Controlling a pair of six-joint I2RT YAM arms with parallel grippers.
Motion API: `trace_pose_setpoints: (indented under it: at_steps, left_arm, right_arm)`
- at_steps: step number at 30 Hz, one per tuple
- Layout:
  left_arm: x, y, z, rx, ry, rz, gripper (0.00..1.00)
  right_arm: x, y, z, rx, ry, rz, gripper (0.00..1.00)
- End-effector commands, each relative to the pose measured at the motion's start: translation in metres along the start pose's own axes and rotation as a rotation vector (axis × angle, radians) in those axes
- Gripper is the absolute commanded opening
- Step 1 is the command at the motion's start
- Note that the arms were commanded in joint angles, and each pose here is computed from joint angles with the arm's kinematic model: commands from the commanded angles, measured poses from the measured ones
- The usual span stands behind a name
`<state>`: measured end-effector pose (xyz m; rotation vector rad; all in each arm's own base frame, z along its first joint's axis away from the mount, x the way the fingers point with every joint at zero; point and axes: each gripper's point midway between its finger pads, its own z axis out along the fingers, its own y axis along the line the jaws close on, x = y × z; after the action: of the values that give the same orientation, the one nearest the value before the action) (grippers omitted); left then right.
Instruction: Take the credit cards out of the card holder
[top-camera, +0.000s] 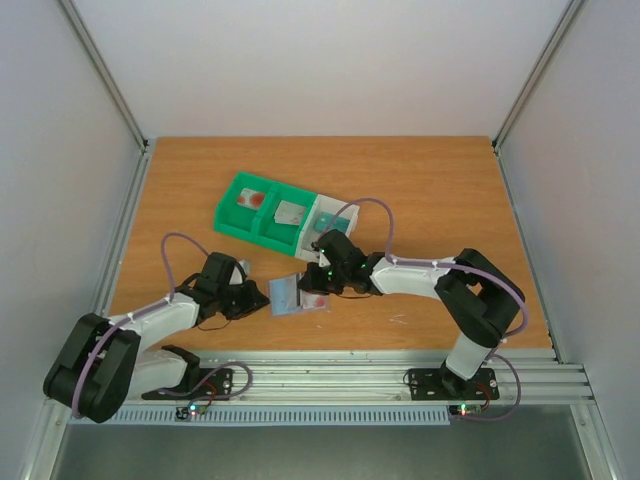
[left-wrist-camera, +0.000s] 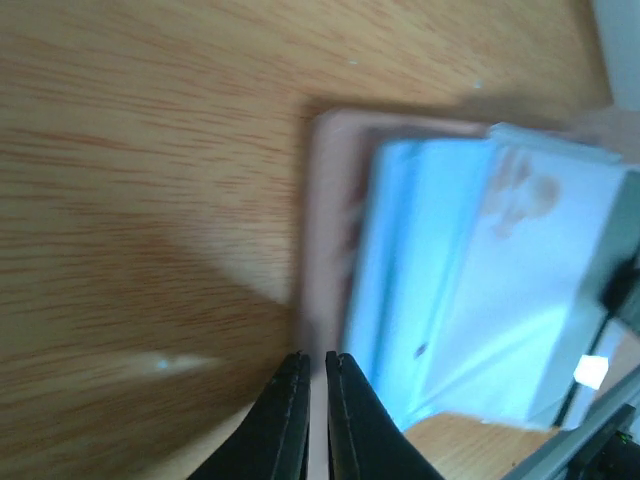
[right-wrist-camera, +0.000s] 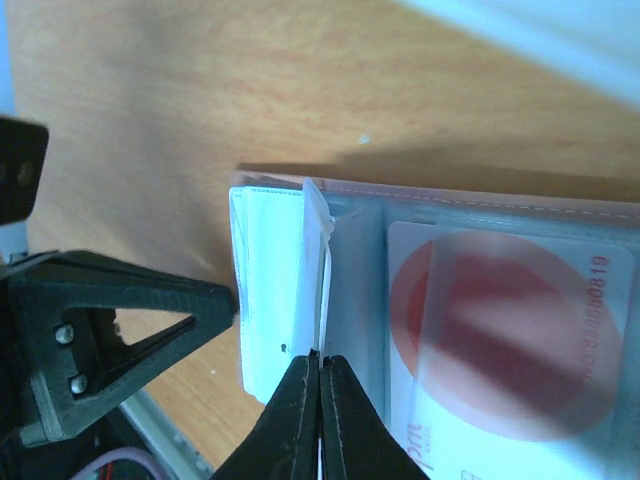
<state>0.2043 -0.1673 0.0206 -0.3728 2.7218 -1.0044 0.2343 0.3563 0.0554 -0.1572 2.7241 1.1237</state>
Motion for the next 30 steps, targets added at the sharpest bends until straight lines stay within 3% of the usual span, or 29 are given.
trace_pose_setpoints:
  at_steps: [1, 10, 20, 30]
  left_arm:
    - [0.001, 0.01, -0.002, -0.053, -0.015, 0.012, 0.1]
    - [-0.008, -0.011, -0.013, -0.004, -0.036, 0.019, 0.16]
    - [-0.016, -0.061, -0.015, 0.228, -0.034, 0.109, 0.19]
    - [-0.017, -0.076, -0.006, 0.31, 0.021, 0.127, 0.18]
  right_arm:
    - [-0.003, -0.026, -0.013, 0.101, -0.046, 0.015, 0.01]
    - [-0.008, -0.018, -0.035, 0.112, -0.086, -0.02, 0.01]
    - [-0.005, -0.01, -0.014, -0.035, -0.089, 0.013, 0.01]
    - [-0.011, -0.024, -0.044, 0.074, -0.14, 0.005, 0.01]
